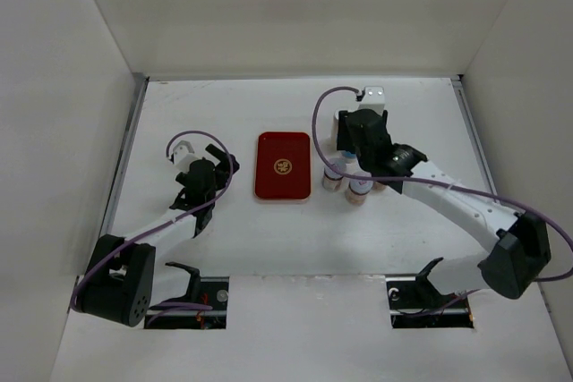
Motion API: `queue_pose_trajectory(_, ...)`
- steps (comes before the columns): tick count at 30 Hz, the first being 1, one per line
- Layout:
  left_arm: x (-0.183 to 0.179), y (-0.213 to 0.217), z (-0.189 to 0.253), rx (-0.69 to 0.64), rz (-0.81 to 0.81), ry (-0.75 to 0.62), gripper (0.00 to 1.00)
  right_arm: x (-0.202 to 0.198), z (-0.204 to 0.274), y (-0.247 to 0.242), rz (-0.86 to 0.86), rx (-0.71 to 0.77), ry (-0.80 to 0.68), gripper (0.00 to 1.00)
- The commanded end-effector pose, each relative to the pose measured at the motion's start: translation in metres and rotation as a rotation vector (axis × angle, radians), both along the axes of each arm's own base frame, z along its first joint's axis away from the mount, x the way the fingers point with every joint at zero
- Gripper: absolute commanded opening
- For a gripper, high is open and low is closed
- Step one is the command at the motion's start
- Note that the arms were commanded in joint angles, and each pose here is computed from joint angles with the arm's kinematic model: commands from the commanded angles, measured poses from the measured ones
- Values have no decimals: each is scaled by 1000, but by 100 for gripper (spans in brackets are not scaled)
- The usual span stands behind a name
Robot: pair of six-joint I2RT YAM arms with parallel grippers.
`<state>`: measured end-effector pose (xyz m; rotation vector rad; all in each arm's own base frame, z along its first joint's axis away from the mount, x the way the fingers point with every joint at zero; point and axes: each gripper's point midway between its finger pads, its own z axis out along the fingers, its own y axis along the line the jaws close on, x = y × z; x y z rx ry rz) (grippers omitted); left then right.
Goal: Organize the condiment bottles
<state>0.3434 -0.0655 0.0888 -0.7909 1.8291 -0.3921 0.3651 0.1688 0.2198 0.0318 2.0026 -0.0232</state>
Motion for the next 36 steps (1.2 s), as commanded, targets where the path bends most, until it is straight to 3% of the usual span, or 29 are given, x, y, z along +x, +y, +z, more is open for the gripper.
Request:
queue_pose_trajectory(1, 8, -1, 19, -28, 4, -67, 100, 3, 98, 28, 39, 113, -246, 43)
queue_pose_trajectory(8, 8, 3, 18, -30, 13, -66, 100, 30, 96, 131, 264, 205, -245, 43)
queue_pose_trajectory(15, 7, 6, 18, -32, 21, -70, 100, 73, 58, 203, 344, 204, -195, 43)
queue_pose_trajectory(29, 7, 6, 16, -33, 22, -66, 100, 93, 2, 242, 386, 175, -123, 46)
queue_pose_trajectory(36, 7, 5, 16, -32, 22, -65, 100, 91, -18, 247, 390, 159, -89, 58)
